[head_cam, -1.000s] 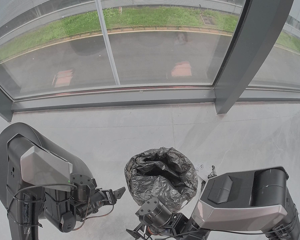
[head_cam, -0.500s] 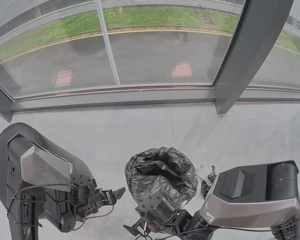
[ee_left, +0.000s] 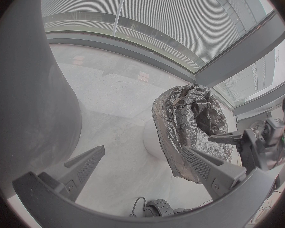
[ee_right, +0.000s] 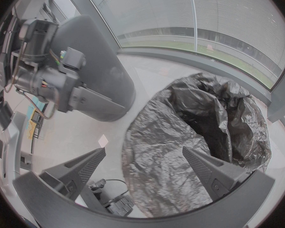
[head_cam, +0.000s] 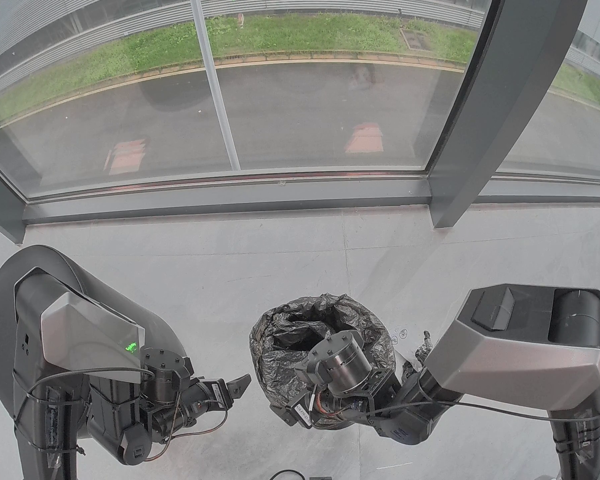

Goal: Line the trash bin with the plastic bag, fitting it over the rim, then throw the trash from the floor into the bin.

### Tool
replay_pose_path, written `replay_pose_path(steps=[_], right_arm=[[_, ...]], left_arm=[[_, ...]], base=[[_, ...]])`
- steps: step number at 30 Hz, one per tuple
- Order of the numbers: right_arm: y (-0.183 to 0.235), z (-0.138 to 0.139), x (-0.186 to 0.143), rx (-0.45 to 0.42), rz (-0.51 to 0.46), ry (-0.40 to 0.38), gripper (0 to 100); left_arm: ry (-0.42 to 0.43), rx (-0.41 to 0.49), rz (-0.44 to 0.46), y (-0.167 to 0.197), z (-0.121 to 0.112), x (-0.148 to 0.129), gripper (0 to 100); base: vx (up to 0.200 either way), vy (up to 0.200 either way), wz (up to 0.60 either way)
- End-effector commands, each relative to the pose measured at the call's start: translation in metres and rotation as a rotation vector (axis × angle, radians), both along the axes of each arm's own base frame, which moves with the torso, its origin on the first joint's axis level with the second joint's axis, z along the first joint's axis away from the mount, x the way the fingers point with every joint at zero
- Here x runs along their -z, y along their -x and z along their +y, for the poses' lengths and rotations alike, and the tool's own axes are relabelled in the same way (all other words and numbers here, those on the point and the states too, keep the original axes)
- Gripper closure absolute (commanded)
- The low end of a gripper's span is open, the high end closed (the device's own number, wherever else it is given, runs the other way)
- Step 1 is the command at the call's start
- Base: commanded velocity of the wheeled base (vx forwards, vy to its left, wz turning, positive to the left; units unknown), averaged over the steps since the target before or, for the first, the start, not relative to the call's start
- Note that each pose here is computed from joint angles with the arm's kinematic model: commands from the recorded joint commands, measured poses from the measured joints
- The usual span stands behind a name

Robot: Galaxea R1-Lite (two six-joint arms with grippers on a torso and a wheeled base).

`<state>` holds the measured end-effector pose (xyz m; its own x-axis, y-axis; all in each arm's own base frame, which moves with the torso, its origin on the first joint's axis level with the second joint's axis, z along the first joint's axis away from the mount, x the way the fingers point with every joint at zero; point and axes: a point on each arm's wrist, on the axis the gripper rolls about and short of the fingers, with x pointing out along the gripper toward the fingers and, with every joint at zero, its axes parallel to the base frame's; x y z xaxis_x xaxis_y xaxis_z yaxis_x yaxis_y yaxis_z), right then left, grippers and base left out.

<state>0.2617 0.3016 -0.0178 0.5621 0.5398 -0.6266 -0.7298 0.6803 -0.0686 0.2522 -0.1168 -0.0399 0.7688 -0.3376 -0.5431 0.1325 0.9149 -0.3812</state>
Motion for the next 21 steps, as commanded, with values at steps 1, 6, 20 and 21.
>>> replay_pose_path(steps=[1, 6, 20, 21], right_arm=[[-0.020, 0.003, -0.001, 0.018, 0.006, 0.034, 0], [-0.032, 0.006, -0.008, 0.038, -0.025, 0.039, 0], [-0.043, -0.007, -0.002, 0.099, -0.030, 0.073, 0], [-0.044, -0.007, 0.003, 0.100, -0.024, 0.080, 0]], left_arm=[[0.002, 0.000, -0.003, 0.000, 0.000, 0.000, 0], [0.001, 0.000, -0.002, 0.000, 0.000, 0.000, 0], [-0.001, 0.000, 0.002, 0.000, 0.000, 0.002, 0], [0.000, 0.000, 0.001, -0.001, 0.000, 0.002, 0]], base=[[0.000, 0.000, 0.00], [0.000, 0.000, 0.00], [0.000, 0.000, 0.00], [0.000, 0.000, 0.00]])
